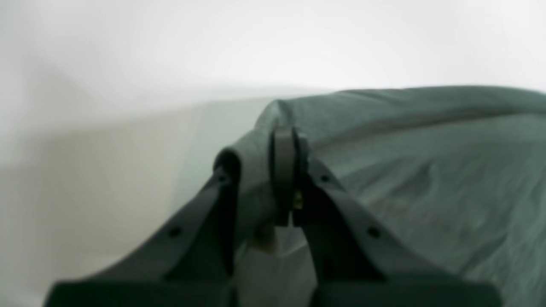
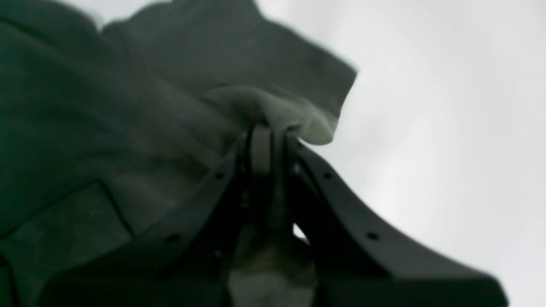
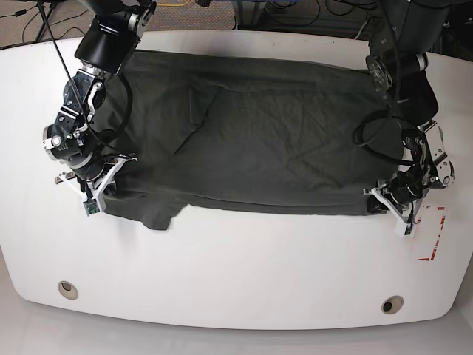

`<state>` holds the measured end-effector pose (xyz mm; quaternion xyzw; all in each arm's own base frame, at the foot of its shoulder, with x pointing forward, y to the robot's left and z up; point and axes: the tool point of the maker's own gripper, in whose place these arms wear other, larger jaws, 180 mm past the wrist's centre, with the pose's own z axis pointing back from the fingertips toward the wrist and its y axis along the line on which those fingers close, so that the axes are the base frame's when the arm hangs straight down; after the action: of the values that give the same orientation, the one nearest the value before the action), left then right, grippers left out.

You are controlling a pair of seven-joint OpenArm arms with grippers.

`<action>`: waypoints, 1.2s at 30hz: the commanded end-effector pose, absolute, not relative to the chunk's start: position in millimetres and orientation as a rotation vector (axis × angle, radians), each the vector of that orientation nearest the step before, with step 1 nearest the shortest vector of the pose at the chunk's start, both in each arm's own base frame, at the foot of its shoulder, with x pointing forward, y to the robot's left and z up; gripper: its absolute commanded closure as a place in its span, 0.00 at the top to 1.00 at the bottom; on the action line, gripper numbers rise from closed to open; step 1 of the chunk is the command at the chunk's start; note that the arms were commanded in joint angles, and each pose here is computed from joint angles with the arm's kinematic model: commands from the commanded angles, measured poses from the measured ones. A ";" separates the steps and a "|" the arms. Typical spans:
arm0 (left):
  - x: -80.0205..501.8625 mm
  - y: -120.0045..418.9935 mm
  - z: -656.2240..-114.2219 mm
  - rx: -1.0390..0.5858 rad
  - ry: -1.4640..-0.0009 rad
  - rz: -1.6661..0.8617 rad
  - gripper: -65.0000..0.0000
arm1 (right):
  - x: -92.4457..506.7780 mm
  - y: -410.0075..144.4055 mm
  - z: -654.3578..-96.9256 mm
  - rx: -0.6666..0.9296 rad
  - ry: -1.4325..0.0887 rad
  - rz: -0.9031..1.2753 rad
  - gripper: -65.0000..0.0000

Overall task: Layout the t-shirt on the table in an organized manner, then fold the t-shirt properly
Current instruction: 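Lift the hem corners with both grippers and fold toward the collar, then lay the folded hem onto the collar edge and release both grippers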

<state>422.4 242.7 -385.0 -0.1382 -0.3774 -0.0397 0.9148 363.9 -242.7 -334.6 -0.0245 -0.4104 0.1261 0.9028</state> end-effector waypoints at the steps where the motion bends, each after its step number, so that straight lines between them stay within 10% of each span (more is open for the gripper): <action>1: 436.0 256.4 -348.5 -0.232 -0.869 -0.110 0.00 | 373.0 -242.9 -308.3 -0.076 -0.912 0.266 0.03; 36: 313.4 290.8 -325.4 0.158 -0.730 -0.332 0.00 | 263.3 -241.3 -338.3 -0.180 -0.699 0.326 0.03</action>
<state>311.6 285.7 -334.9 0.0633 -0.3443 -0.1594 0.9231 258.7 -234.9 -348.1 -0.0731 -0.3260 0.1596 0.9289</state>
